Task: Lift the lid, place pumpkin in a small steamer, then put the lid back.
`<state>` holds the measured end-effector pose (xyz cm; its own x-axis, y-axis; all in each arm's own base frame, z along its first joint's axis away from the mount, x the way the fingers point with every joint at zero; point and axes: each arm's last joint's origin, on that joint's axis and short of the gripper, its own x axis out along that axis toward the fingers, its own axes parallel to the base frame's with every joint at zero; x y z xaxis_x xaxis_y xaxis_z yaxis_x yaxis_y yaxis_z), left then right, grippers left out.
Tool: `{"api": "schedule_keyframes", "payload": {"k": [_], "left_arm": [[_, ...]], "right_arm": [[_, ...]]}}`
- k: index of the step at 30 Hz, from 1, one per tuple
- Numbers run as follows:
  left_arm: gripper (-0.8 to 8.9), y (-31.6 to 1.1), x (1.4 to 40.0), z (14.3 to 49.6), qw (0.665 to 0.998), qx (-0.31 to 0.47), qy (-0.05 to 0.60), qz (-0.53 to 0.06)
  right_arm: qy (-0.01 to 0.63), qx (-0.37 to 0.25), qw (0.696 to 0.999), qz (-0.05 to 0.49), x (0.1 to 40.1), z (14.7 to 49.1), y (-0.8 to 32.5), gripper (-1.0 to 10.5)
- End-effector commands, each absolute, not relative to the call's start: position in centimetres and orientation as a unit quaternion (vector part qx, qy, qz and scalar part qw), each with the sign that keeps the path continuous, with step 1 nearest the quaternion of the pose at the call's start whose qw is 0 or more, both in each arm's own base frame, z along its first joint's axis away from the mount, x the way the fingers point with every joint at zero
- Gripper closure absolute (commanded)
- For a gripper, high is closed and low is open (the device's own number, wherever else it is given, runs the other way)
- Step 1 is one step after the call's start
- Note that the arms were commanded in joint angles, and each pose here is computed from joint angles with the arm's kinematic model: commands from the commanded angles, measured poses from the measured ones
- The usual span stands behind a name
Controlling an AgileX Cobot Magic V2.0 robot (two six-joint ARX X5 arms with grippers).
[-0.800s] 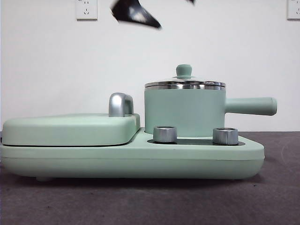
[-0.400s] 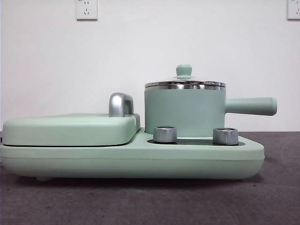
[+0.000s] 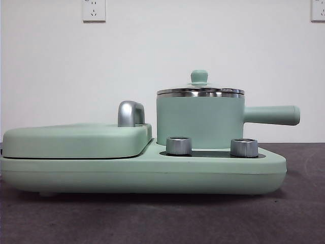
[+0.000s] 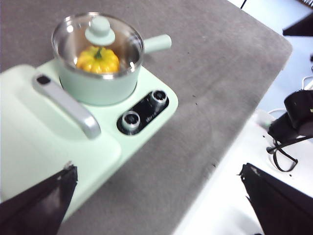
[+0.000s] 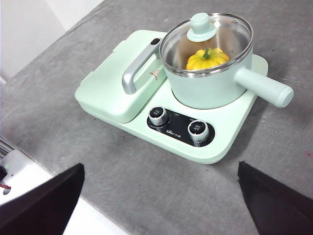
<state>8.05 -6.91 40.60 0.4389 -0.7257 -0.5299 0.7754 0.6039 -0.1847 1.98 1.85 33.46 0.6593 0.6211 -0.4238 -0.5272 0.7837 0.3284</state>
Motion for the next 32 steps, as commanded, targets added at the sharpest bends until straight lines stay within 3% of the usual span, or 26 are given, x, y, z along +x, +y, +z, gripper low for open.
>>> {"api": "schedule_keyframes", "payload": {"k": [1,4,5,7,8,29,32], "left_arm": [[2.63,-5.5,6.0,39.8,0.854,0.02,0.27,-0.444],[3.57,-4.3,4.3,38.1,0.857,0.012,0.262,-0.444],[4.99,-4.0,3.9,37.7,0.858,0.011,0.258,-0.444],[8.34,-3.4,3.1,36.9,0.859,0.01,0.251,-0.445],[7.84,-3.2,2.8,36.7,0.86,0.009,0.247,-0.446],[8.04,-2.8,2.2,36.1,0.863,0.008,0.238,-0.447],[8.04,-2.6,2.3,36.0,0.88,0.014,0.207,-0.427]], "right_arm": [[0.262,0.095,0.906,0.32,2.0,33.7,1.9,4.6],[0.262,0.095,0.906,0.32,2.0,33.7,1.9,4.6],[0.262,0.095,0.905,0.321,2.0,33.7,1.9,5.4],[0.263,0.094,0.903,0.326,1.9,33.6,1.9,9.4],[0.263,0.092,0.903,0.327,1.9,33.6,1.9,9.2],[0.261,0.093,0.905,0.324,2.0,33.7,1.9,9.3],[0.261,0.092,0.905,0.324,2.0,33.7,1.9,9.3]]}}
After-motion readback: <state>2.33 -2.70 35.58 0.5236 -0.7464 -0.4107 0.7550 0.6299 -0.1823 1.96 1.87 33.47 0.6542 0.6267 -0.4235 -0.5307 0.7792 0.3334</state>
